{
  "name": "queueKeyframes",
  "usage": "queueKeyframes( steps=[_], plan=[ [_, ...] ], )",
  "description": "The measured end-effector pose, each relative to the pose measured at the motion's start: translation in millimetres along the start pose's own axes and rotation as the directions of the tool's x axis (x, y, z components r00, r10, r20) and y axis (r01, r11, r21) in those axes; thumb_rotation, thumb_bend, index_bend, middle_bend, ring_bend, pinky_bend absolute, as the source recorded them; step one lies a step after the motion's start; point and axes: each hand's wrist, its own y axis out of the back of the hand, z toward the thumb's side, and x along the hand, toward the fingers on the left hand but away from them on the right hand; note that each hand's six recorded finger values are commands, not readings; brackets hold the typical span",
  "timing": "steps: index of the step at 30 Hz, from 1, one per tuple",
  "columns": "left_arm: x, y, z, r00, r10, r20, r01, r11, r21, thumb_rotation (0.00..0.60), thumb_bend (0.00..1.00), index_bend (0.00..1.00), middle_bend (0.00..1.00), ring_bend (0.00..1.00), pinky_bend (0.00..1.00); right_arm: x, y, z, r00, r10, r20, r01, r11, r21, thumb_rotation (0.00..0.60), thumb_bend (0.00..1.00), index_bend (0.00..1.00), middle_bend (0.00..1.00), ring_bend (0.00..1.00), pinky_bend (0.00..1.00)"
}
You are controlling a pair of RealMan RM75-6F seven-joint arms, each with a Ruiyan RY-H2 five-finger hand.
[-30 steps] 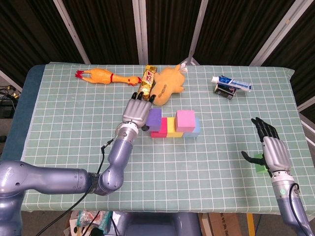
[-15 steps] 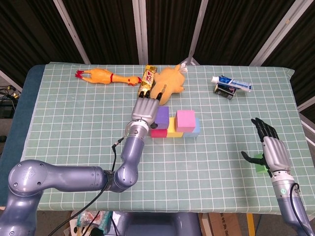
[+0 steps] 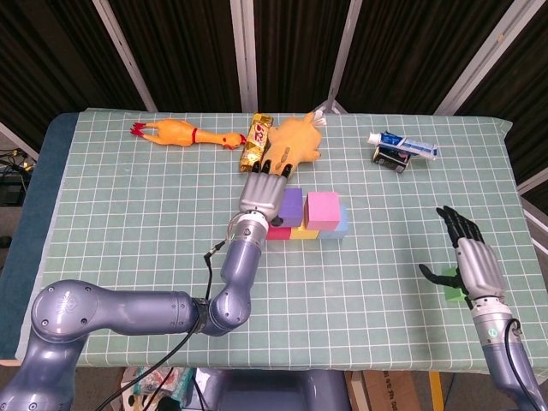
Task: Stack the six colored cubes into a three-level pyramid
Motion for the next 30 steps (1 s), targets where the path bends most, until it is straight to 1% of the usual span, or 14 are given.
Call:
queueKeyframes(
  steps=[11, 30],
  plan=[
    [3.3, -3.1, 5.6, 1.000, -0.002, 0.000, 0.002, 1.000, -0.018, 0.600, 0.30, 0.00, 0.41, 0.02, 0.03, 0.1, -1.6, 0.4, 1.000, 0.006, 0.000, -0.006, 1.000, -0.005, 0.600, 0.27, 0.00, 0.00, 0.00, 0.00],
    [7.1, -12.9, 15.0, 1.000, -0.009, 0.009, 0.009, 1.000, 0.006, 0.600, 0.30, 0.00, 0.41, 0.02, 0.03, -0.6, -4.3, -1.3, 1.000, 0.018, 0.006, -0.018, 1.000, -0.010, 0.600, 0.27, 0.00, 0.00, 0.00, 0.00]
  ],
)
